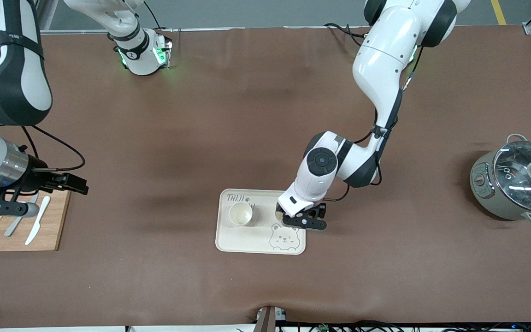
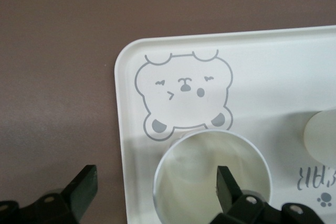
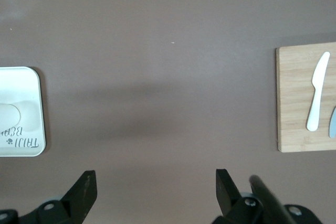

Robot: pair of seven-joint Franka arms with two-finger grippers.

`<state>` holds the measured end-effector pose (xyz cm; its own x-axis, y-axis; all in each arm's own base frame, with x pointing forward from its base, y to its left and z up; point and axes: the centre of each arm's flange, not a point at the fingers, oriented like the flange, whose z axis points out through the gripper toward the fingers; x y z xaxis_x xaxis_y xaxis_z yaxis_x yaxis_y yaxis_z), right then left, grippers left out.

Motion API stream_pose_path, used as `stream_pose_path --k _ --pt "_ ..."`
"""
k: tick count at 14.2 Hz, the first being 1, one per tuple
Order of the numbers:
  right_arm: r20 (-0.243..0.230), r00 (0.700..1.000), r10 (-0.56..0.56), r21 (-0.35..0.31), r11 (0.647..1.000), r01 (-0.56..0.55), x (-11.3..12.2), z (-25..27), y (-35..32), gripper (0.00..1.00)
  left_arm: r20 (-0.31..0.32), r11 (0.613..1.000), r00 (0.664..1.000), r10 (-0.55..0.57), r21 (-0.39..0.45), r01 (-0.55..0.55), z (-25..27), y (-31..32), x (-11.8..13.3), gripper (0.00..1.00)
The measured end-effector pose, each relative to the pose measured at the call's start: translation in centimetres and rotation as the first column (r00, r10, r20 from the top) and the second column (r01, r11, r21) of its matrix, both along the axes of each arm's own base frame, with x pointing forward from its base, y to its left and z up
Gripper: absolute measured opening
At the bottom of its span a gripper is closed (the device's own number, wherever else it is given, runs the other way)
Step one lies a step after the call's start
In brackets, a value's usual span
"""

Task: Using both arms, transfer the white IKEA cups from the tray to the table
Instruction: 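Lower the left gripper around the cup while the right gripper reaches in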

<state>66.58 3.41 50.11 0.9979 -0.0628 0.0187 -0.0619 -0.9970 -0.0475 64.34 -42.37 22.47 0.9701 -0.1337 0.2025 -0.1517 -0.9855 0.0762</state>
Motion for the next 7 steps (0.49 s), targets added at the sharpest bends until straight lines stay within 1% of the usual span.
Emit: stream_pose_path --k 3,4,5,6,7 --pt "0.011 1.0 -0.024 0.002 1.0 0.024 0.3 -0.6 2.0 1.0 0.001 1.0 1.0 0.008 -0.002 -0.008 -0.1 -0.1 0.0 1.0" --pt "0.012 0.999 -0.033 0.003 0.999 0.033 0.4 -0.8 2.8 1.0 0.001 0.999 0.999 0.039 -0.011 -0.039 0.1 -0.2 0.1 0.96" --pt "0.015 0.999 -0.045 0.004 0.999 0.045 0.4 -1.0 3.7 1.0 -0.001 0.997 0.997 0.078 -0.021 -0.078 0.3 -0.3 0.1 0.86" --pt "0.02 0.998 -0.06 0.006 0.998 0.06 0.5 -1.2 4.6 1.0 -0.001 0.994 0.995 0.102 -0.028 -0.102 0.5 -0.4 0.1 0.74" --pt "0.023 0.997 -0.078 0.009 0.997 0.077 0.6 -1.4 5.5 1.0 -0.001 0.993 0.994 0.112 -0.032 -0.112 0.6 -0.5 0.1 0.63"
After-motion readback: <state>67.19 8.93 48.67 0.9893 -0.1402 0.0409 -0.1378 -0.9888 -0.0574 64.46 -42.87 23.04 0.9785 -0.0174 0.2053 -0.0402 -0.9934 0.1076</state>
